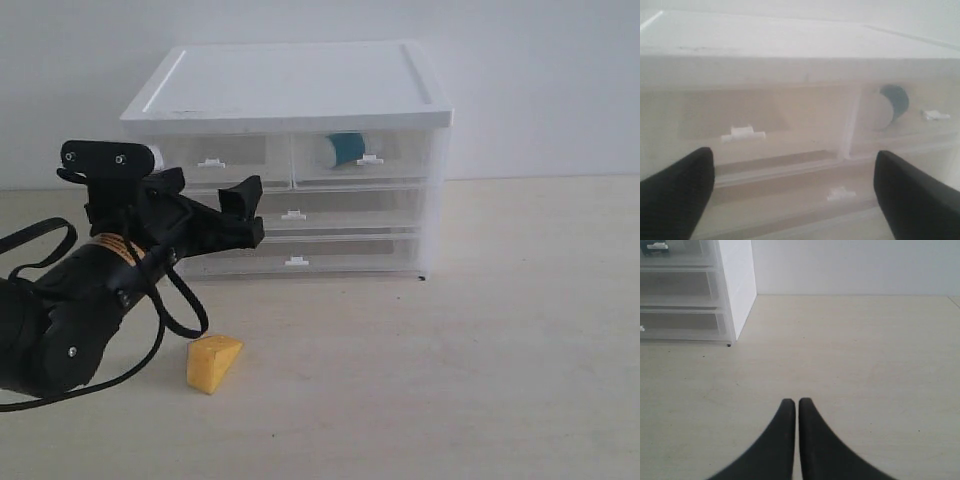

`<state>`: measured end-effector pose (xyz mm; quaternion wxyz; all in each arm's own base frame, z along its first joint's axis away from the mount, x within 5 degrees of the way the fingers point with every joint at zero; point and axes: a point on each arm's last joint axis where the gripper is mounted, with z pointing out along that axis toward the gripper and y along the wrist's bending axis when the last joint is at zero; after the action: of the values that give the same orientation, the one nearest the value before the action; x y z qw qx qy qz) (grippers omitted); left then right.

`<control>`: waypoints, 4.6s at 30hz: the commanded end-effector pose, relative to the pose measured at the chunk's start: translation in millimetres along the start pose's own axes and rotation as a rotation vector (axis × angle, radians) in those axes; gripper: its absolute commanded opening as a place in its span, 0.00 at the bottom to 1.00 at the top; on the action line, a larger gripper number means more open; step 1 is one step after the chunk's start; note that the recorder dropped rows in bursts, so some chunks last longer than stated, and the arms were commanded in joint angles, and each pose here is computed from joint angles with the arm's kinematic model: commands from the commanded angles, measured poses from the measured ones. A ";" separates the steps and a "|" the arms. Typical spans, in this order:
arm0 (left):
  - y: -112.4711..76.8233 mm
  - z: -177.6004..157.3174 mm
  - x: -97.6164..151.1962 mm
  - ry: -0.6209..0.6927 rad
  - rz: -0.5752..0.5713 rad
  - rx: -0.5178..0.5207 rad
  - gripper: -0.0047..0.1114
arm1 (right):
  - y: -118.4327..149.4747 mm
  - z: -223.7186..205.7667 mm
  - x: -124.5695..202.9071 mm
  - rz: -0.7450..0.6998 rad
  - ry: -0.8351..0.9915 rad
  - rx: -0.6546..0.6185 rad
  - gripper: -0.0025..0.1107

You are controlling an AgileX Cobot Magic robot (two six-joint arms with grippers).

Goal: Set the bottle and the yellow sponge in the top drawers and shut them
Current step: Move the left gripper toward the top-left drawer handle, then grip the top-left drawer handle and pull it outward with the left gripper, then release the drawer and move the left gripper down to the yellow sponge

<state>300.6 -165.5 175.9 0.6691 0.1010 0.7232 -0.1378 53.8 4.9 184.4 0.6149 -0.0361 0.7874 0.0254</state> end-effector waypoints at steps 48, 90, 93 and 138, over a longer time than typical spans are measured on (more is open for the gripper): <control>7.0 47.3 31.8 -0.137 0.071 -0.196 0.59 | -0.3 0.1 0.8 -0.004 -0.005 0.004 0.02; -15.8 1.9 16.9 -0.110 0.060 -0.174 0.08 | -0.3 0.1 0.8 -0.004 -0.005 0.004 0.02; -22.7 -14.1 14.8 -0.091 0.081 -0.178 0.08 | -0.3 0.1 0.8 -0.004 -0.005 0.004 0.02; -34.0 -91.9 42.7 0.291 0.053 -0.210 0.70 | -0.3 0.1 0.8 -0.004 -0.005 0.004 0.02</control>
<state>203.4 -170.9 143.6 0.5948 0.0757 0.7996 -0.0337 53.8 4.9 184.4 0.6149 -0.0361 0.7874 0.0254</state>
